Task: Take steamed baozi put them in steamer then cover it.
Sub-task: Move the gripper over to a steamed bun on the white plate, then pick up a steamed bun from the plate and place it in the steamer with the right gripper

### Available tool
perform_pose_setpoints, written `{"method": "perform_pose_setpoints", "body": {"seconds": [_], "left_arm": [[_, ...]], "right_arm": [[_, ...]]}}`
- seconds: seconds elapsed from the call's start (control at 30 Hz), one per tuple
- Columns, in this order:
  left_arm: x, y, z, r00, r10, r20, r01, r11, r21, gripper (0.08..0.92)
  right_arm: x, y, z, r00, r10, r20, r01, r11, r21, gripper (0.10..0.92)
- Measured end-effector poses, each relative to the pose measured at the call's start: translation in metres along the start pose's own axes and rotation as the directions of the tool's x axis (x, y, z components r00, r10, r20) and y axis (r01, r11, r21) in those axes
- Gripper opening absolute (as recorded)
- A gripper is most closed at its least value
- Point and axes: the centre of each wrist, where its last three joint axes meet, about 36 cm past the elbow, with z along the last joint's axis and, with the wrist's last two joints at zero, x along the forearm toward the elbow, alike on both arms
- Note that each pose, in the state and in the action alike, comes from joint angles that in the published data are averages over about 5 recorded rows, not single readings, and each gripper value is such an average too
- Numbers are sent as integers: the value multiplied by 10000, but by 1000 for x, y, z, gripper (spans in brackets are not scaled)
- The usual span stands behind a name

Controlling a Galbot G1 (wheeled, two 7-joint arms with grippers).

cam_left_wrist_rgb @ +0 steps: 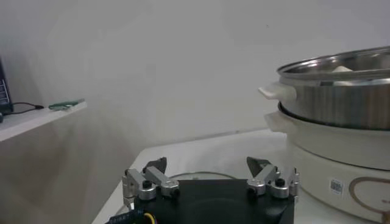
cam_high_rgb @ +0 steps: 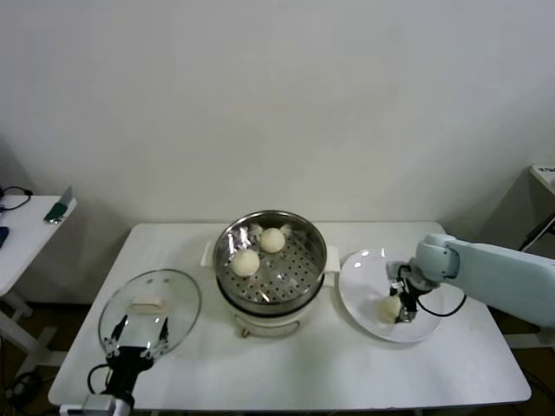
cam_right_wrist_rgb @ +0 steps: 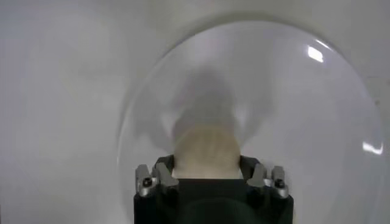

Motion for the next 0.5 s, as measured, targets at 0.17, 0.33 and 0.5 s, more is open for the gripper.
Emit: {"method": "perform_pose_setpoints", "body": {"seconds": [0.17,0.33,0.5], "left_arm": [[0,1,-1,10000,-11,11,11,10000,-43,823],[-1,0,-1,10000,6,9,-6,9999,-116,823],[0,1,-1,10000,2,-7,-2,9999,-169,823]], "right_arm": [[14,-10,-1,10000,-8,53,5,9993,381,654],[56,-36,-9,9994,300,158,-319,9899,1380,658],[129,-69,-39,9940,850,682,-1020,9460,3076,661]]}}
